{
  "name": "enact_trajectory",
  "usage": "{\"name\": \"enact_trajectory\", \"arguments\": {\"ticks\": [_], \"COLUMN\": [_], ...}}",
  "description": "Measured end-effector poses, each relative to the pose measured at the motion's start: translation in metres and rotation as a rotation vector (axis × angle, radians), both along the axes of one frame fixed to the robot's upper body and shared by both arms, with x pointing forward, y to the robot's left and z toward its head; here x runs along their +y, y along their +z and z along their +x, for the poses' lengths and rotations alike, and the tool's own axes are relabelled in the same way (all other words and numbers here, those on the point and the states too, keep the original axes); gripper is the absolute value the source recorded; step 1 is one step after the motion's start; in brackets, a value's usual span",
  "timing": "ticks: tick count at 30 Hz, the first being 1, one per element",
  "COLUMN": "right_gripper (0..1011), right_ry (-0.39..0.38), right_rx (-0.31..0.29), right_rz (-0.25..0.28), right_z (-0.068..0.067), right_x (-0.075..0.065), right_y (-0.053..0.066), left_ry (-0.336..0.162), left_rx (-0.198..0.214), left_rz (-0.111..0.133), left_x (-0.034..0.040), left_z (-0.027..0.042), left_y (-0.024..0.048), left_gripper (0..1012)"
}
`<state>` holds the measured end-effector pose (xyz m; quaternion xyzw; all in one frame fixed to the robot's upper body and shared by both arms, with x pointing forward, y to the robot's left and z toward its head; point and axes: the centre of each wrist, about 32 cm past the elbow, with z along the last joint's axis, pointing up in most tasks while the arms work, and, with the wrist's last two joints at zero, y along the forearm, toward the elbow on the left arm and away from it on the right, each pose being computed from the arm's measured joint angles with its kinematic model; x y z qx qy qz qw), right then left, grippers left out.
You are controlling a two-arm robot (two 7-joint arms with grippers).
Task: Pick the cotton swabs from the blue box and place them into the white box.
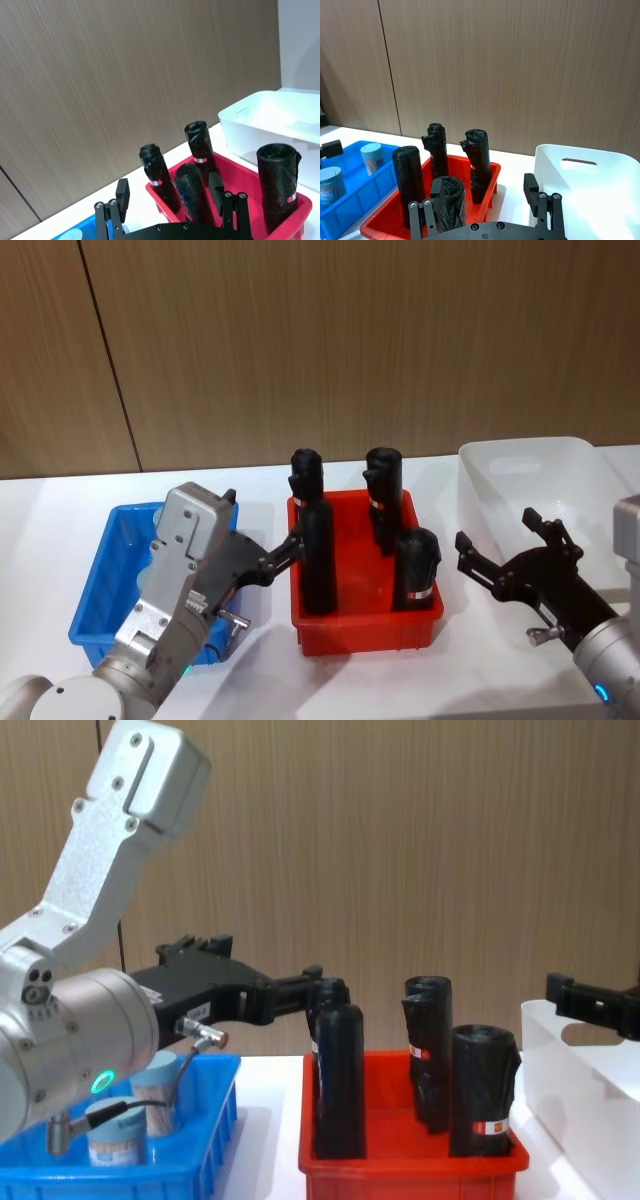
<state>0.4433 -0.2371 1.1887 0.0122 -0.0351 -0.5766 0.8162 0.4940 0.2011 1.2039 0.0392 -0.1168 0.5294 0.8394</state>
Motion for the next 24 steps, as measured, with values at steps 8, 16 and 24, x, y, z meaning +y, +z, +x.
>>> {"name": "enact_trajectory", "arguments": {"ticks": [8,16,24], "right_gripper": [1002,1002,1002], "right_ry": [0.000,0.000,0.000], "right_rx": [0.000,0.000,0.000], "right_rz": [0.000,0.000,0.000], "right_z": [0.000,0.000,0.000], "right_x": [0.000,0.000,0.000], "right_y": [0.000,0.000,0.000], "left_ry": [0.026,0.093,0.151], "left_rx": [0.078,0.181,0.260], "left_rz": [-0.001,-0.021,-0.051], "left_x": [0.0075,0.0167,0.0246], "left_z": [0.0028,0.0032,0.0020], "left_y": [-0.0001,0.0004,0.0015], "left_gripper": [1003,1003,1003]}}
